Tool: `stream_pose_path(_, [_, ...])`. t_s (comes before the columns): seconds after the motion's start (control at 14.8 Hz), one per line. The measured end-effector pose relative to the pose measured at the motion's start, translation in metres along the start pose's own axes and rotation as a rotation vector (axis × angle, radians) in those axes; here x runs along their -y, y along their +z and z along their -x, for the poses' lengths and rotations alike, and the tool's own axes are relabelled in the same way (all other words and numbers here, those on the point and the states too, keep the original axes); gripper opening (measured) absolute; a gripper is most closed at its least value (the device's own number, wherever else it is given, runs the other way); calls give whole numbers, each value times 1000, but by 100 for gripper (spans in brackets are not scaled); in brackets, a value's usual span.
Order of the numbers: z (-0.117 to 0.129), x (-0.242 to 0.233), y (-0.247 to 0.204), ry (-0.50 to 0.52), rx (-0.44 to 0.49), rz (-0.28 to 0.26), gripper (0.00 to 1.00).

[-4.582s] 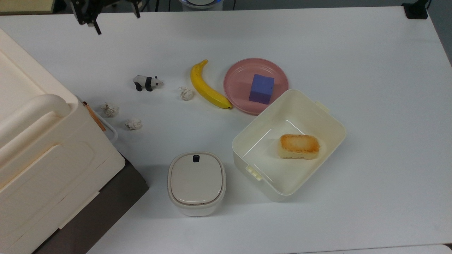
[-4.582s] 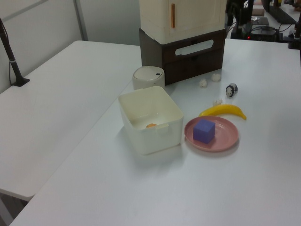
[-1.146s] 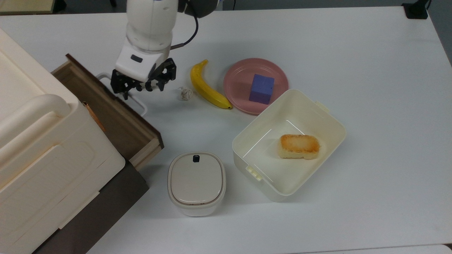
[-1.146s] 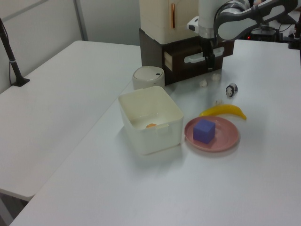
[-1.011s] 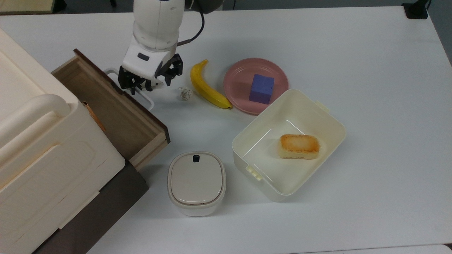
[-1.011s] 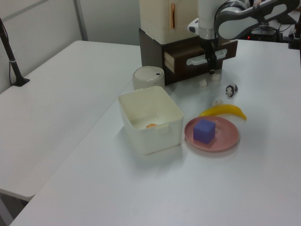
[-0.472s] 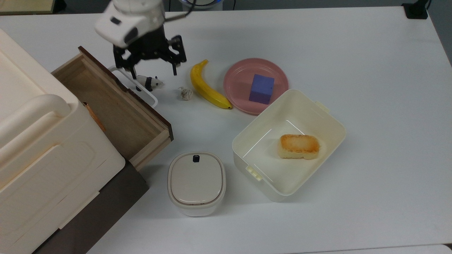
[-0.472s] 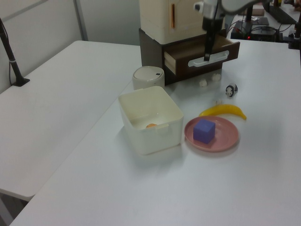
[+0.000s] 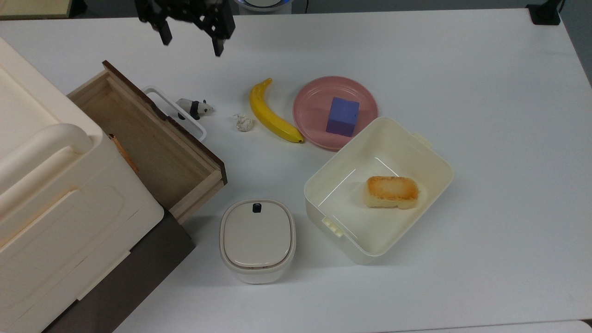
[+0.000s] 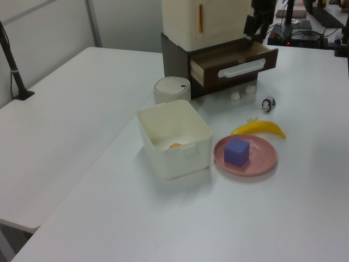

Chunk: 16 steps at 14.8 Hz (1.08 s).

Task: Slide open the drawer

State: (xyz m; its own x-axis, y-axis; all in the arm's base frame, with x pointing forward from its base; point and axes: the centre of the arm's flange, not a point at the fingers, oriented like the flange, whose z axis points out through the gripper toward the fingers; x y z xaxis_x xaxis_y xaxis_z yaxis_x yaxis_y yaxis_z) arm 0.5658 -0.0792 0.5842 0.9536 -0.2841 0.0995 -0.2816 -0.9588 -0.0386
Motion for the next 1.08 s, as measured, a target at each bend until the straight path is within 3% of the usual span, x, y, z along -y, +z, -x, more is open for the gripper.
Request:
stream_pose_path(0.27, [17, -42, -71, 84, -7, -51, 100])
stream_pose_path(0.74, [12, 1, -50, 133, 34, -48, 100])
stream_pose_path(1.08, [7, -4, -50, 152, 15, -50, 100])
